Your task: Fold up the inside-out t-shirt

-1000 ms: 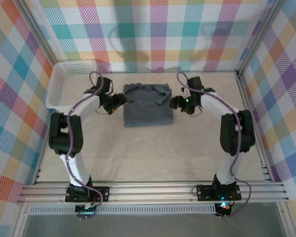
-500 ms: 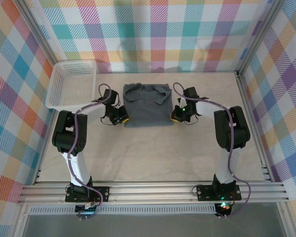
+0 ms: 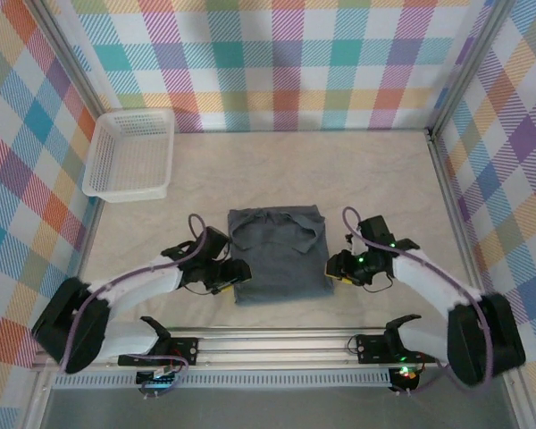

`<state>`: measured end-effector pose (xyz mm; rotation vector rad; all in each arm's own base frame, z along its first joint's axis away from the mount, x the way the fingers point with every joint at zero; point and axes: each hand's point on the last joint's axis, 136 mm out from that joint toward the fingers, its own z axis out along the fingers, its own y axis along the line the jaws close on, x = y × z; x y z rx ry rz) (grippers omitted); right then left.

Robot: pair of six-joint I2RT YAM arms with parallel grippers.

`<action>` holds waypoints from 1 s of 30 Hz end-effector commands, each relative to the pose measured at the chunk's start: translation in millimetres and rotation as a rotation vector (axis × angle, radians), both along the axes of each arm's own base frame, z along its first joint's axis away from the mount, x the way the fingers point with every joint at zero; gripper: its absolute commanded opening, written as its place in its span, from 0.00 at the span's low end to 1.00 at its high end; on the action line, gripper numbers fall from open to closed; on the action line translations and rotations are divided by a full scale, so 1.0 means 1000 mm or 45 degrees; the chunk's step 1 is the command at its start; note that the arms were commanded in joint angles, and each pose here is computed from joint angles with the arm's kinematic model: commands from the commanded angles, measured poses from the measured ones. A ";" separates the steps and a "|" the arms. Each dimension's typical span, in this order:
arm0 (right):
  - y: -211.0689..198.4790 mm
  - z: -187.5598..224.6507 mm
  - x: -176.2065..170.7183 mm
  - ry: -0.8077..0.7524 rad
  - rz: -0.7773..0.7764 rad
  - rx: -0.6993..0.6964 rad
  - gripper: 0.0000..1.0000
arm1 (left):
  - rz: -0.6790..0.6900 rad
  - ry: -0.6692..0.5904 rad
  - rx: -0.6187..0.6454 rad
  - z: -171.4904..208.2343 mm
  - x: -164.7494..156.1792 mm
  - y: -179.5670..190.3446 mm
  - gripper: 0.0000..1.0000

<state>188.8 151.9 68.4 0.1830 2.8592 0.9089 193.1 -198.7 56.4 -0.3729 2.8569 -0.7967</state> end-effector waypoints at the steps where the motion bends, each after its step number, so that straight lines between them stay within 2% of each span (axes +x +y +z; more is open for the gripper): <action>1: -0.003 0.036 0.012 -0.098 -0.081 0.001 0.50 | 0.127 -0.114 0.097 0.031 0.022 0.019 0.75; 4: 0.014 0.047 0.037 -0.097 -0.065 0.075 0.49 | 0.168 -0.173 0.162 0.041 0.046 0.026 0.74; 8: 0.040 0.038 0.063 -0.031 -0.051 0.159 0.49 | 0.180 -0.236 0.145 0.041 0.080 0.016 0.74; 11: 0.056 0.028 0.078 -0.035 -0.015 0.133 0.49 | 0.161 -0.218 0.223 0.029 0.099 0.016 0.73; 14: 0.065 0.014 0.093 0.000 -0.010 0.107 0.47 | 0.164 -0.205 0.207 0.015 0.114 0.010 0.71; 17: 0.070 0.012 0.109 -0.003 -0.027 0.106 0.32 | 0.172 -0.181 0.210 0.004 0.123 0.006 0.60; 18: 0.070 0.011 0.111 -0.002 -0.034 0.097 0.25 | 0.183 -0.183 0.201 0.003 0.126 0.005 0.53; 20: 0.071 0.013 0.118 -0.011 -0.035 0.081 0.08 | 0.186 -0.179 0.183 0.002 0.130 0.001 0.32; 22: 0.073 0.016 0.123 -0.017 -0.031 0.084 0.00 | 0.186 -0.203 0.171 0.009 0.137 -0.002 0.17; 25: 0.076 0.021 0.130 -0.018 -0.034 0.100 0.00 | 0.201 -0.230 0.188 0.023 0.147 0.003 0.02; 30: 0.057 0.028 0.174 -0.035 -0.172 0.135 0.00 | 0.261 -0.276 0.059 0.050 0.184 0.007 0.00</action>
